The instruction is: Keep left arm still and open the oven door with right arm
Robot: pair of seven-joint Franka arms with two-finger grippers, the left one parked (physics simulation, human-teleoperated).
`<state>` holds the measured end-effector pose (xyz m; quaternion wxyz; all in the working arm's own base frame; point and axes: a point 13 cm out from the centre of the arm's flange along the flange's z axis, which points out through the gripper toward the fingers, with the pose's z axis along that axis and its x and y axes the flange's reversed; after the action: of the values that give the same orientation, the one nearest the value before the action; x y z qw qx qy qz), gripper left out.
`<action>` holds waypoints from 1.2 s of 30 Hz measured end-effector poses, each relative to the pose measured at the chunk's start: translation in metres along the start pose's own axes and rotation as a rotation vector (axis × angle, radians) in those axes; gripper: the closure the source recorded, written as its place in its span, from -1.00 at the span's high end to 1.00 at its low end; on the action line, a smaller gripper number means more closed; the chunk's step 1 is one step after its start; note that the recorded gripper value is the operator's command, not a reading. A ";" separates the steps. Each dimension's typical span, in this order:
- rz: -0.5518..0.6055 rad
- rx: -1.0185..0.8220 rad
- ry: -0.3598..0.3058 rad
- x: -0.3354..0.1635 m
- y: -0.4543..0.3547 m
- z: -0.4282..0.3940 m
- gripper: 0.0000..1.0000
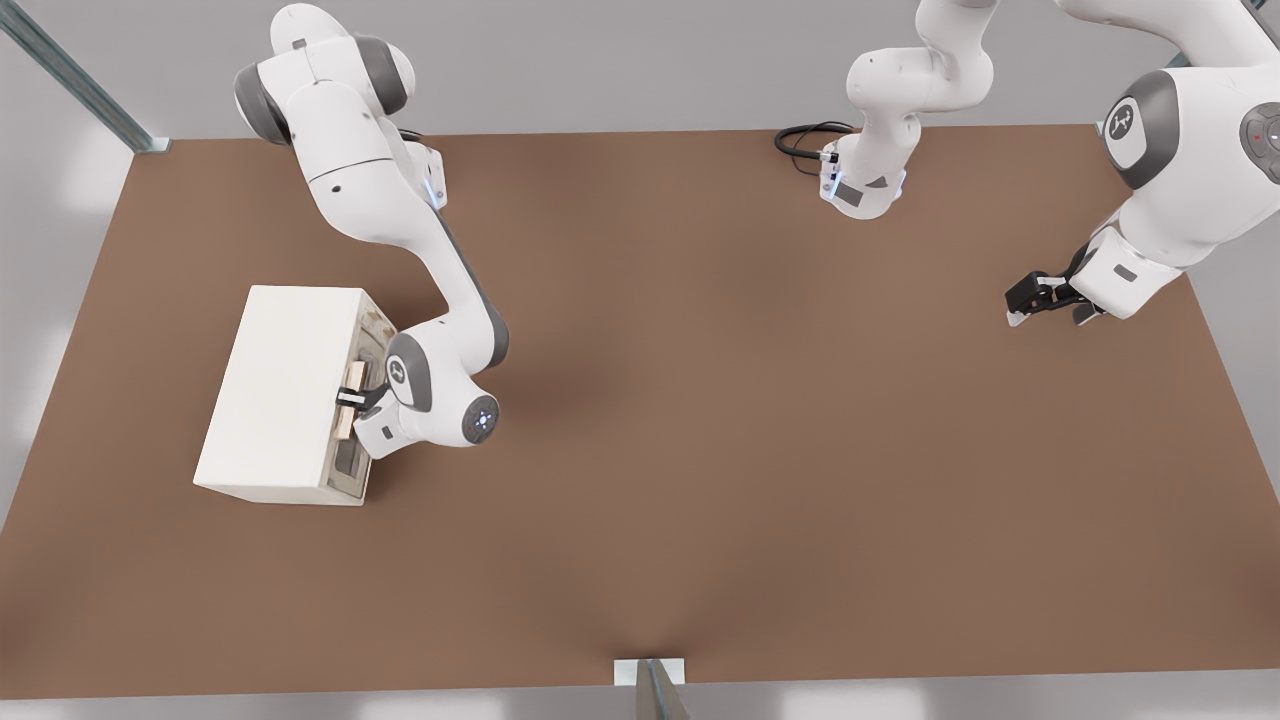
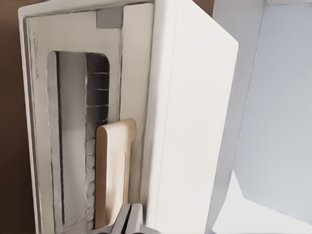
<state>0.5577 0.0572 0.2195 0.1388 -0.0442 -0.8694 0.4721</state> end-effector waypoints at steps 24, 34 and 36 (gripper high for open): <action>0.329 -0.924 0.050 0.005 -0.176 -0.138 1.00; 0.163 -1.002 -0.078 -0.006 -0.209 -0.136 1.00; 0.131 -1.004 -0.099 -0.007 -0.211 -0.137 1.00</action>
<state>0.6148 0.0505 0.4641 0.0291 -0.1375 -0.9901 0.0050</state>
